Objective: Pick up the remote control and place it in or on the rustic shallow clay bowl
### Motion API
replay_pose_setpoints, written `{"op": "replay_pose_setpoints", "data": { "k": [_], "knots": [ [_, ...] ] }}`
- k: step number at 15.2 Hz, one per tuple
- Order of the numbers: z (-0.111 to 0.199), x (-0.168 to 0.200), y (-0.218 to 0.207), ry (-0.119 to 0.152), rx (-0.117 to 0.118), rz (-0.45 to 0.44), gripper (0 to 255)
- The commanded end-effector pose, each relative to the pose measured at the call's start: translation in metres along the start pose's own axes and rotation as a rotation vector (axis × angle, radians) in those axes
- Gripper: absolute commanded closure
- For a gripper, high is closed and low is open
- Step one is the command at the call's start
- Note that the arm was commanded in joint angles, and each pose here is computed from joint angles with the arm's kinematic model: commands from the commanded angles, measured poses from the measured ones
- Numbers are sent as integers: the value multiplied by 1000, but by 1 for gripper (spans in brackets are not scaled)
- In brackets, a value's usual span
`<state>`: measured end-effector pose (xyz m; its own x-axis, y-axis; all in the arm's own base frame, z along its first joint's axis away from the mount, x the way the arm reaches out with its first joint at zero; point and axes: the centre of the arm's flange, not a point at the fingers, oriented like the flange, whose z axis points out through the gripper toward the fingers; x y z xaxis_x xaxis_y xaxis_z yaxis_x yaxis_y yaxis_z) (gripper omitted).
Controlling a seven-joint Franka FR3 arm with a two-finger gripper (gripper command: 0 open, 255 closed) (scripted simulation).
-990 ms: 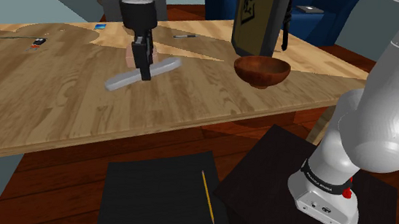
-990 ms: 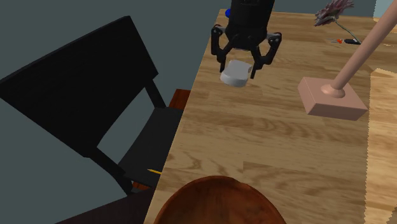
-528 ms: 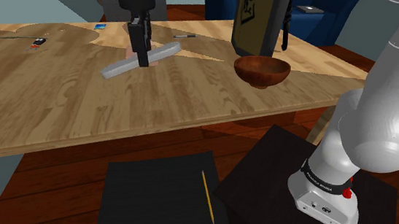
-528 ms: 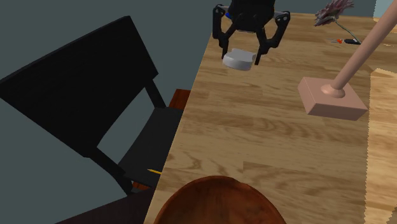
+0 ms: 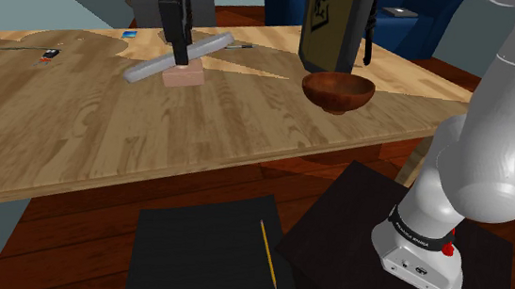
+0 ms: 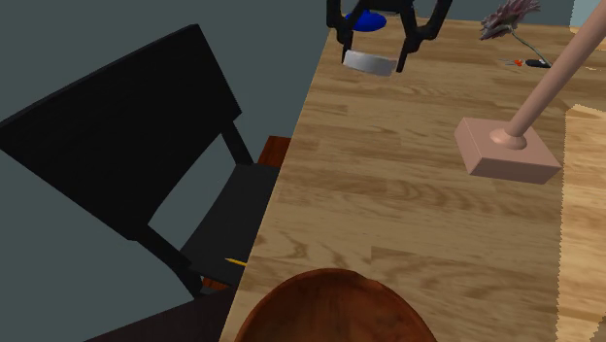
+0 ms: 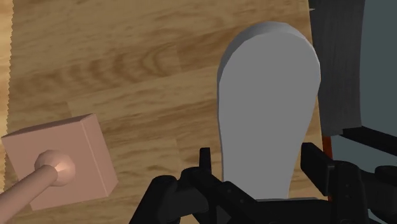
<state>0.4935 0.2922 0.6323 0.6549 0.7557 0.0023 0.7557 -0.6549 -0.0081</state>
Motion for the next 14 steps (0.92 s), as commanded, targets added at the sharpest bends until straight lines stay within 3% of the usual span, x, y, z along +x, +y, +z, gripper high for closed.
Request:
{"op": "replay_pose_setpoints", "data": {
  "k": [1,14],
  "knots": [
    [-5,-14,2,0,0,0,255],
    [-8,-184,27,0,0,0,255]
  ]
}}
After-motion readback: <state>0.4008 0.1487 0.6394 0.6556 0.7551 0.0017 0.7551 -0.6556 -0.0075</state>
